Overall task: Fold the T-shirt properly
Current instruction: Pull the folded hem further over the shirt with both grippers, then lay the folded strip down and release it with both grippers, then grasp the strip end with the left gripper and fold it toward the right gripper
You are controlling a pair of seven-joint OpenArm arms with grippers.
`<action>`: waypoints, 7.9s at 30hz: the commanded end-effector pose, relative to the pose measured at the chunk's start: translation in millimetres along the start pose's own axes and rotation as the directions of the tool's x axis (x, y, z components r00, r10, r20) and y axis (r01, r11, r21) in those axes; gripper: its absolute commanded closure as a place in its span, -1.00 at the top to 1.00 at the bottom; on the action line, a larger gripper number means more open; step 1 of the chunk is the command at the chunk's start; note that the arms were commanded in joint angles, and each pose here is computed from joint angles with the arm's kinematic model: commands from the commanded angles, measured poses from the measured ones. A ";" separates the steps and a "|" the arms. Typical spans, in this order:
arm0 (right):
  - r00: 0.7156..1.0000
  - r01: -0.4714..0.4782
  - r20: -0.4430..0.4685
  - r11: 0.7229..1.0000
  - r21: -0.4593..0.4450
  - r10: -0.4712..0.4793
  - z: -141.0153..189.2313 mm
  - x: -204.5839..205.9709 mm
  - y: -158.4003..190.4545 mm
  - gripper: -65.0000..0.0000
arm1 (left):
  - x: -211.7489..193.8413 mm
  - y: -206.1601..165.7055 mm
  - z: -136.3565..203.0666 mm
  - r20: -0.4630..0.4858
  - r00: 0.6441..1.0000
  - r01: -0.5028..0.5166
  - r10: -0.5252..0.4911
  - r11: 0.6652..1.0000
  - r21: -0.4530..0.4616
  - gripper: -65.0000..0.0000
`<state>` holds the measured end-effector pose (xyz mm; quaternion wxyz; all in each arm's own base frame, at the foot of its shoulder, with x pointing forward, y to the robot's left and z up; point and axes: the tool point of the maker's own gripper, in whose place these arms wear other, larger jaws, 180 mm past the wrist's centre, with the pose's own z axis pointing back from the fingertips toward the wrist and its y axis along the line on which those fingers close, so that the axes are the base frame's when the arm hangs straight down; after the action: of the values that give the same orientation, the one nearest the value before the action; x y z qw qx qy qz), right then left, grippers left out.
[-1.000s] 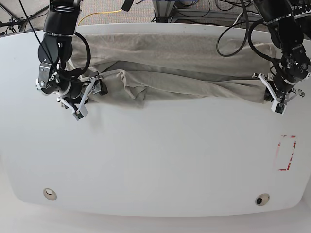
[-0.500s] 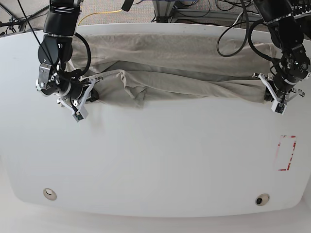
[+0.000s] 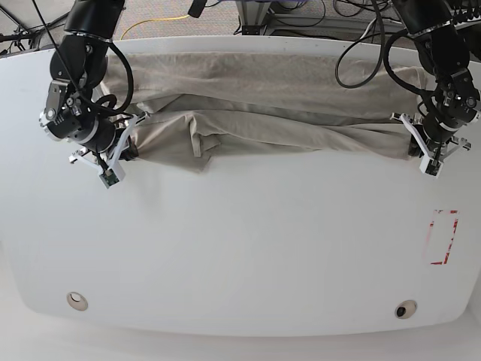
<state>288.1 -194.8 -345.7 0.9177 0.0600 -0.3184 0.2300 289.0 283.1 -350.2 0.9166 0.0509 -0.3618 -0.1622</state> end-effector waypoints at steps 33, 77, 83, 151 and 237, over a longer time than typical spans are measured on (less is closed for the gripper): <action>0.968 0.253 -0.011 0.968 -0.004 -0.253 68.0 -77.0 2.1 -1.00 | -4.9 2.0 42.8 0.026 0.997 0.074 -0.076 0.995 0.070 -0.96; 0.927 0.369 0.085 0.929 -0.020 -0.366 101.7 -90.8 -13.5 0.41 | -43.8 -12.7 63.7 -0.039 0.997 0.074 -0.073 0.997 0.004 0.18; 0.932 0.326 0.130 0.940 0.102 -0.337 82.8 -60.4 9.1 0.40 | -36.3 -26.6 66.9 -0.041 0.998 0.035 -0.037 0.997 -0.064 0.18; 0.919 0.363 -0.135 0.928 -0.080 -0.371 -14.5 -115.8 -63.9 -0.75 | -76.8 -25.9 -2.4 -0.131 0.864 -0.503 0.487 0.819 -0.275 0.21; 0.922 0.360 -0.123 0.930 -0.080 -0.367 -14.5 -110.5 -65.3 -0.76 | 169.3 -272.8 34.7 0.300 0.953 0.230 -0.027 0.709 -0.666 0.25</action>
<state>256.5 -280.4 -420.6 0.9563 0.1015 -0.2707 0.0445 303.5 -39.1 -279.3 0.7972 -0.3034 -0.3761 -0.3619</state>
